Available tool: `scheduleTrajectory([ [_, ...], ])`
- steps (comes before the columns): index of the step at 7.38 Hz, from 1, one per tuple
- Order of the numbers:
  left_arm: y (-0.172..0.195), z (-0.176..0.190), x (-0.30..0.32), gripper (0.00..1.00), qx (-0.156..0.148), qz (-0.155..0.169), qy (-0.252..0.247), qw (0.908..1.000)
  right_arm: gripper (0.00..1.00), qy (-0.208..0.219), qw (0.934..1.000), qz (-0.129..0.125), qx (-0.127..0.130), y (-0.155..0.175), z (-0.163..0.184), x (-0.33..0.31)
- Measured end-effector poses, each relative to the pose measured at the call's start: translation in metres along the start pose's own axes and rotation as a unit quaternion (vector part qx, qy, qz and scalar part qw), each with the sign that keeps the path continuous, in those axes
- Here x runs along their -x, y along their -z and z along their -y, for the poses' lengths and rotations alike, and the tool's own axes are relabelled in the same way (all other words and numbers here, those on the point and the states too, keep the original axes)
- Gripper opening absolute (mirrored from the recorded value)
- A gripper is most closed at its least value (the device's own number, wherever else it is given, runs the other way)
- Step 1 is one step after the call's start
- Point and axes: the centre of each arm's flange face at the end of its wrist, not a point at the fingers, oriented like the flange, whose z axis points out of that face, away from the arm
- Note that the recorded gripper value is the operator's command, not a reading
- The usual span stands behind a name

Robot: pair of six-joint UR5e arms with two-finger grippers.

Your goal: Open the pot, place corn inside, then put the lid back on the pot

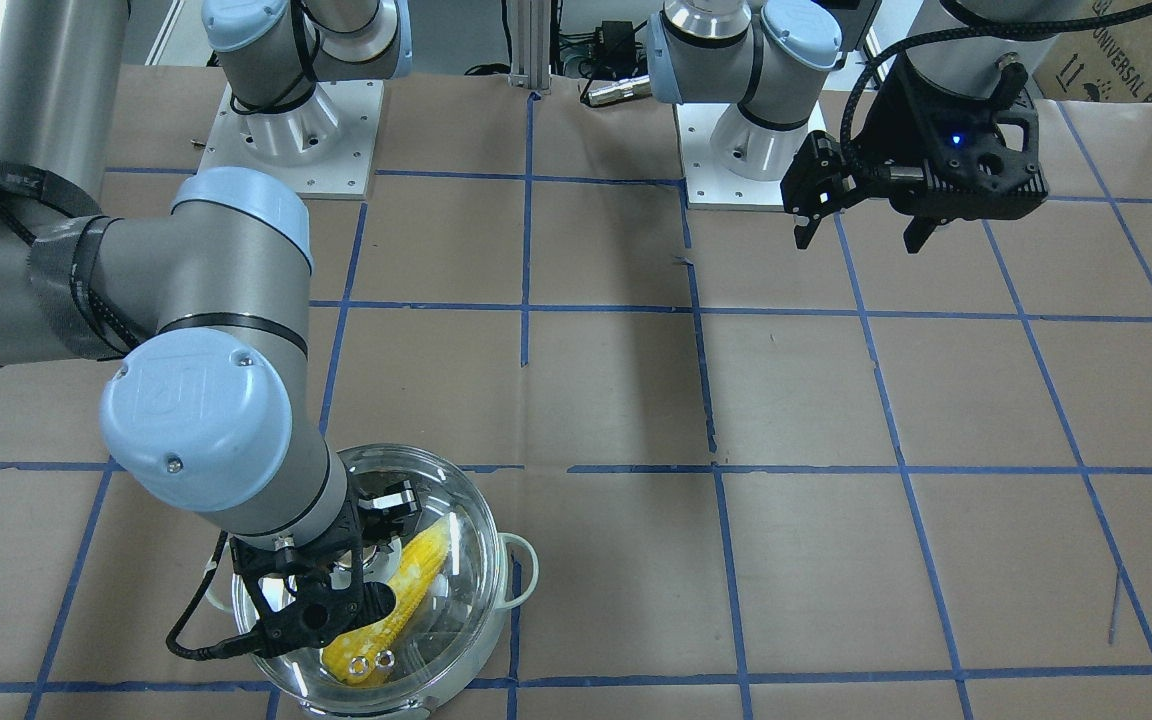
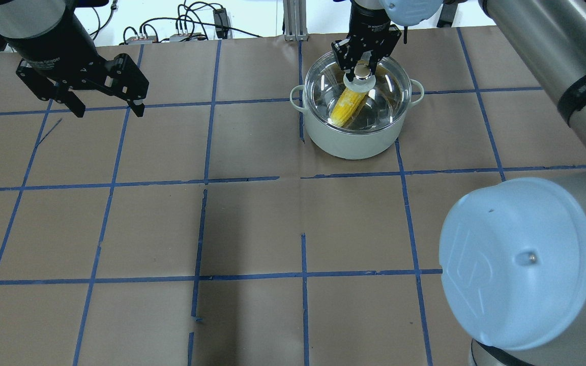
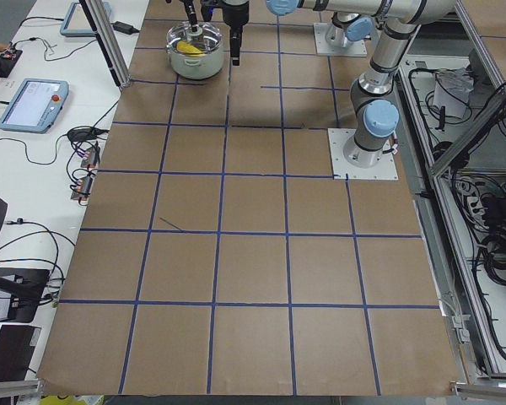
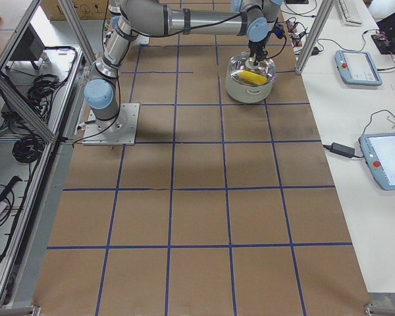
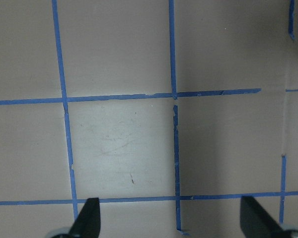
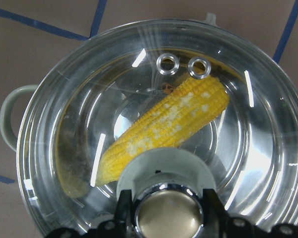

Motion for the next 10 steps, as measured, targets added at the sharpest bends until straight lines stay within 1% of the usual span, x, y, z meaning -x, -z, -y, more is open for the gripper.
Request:
scheduleTrajectory([
  [3, -0.001, 0.0, 0.0, 1.0, 0.001, -0.001, 0.0, 1.0, 1.0, 0.0, 0.9997, -0.005, -0.026, 0.003, 0.005, 0.0],
  [5, -0.002, 0.0, 0.0, 1.0, 0.001, -0.001, -0.001, 1.0, 1.0, 0.0, 0.9993, -0.009, -0.037, 0.017, 0.001, 0.0],
  [6, -0.002, 0.0, 0.0, 1.0, 0.001, -0.001, -0.001, 1.0, 1.0, -0.002, 0.9991, -0.01, -0.04, 0.038, -0.012, -0.001],
  [8, -0.002, 0.0, 0.0, 1.0, 0.001, -0.001, -0.001, 1.0, 1.0, -0.007, 0.999, -0.014, -0.041, 0.086, -0.063, 0.001],
  [9, -0.002, 0.0, 0.0, 1.0, 0.001, -0.001, -0.001, 1.0, 1.0, -0.01, 0.999, -0.017, -0.041, 0.101, -0.095, 0.005],
  [10, -0.003, 0.0, 0.0, 1.0, 0.002, -0.001, -0.001, 1.0, 1.0, -0.013, 0.9989, -0.018, -0.04, 0.108, -0.128, 0.007],
])
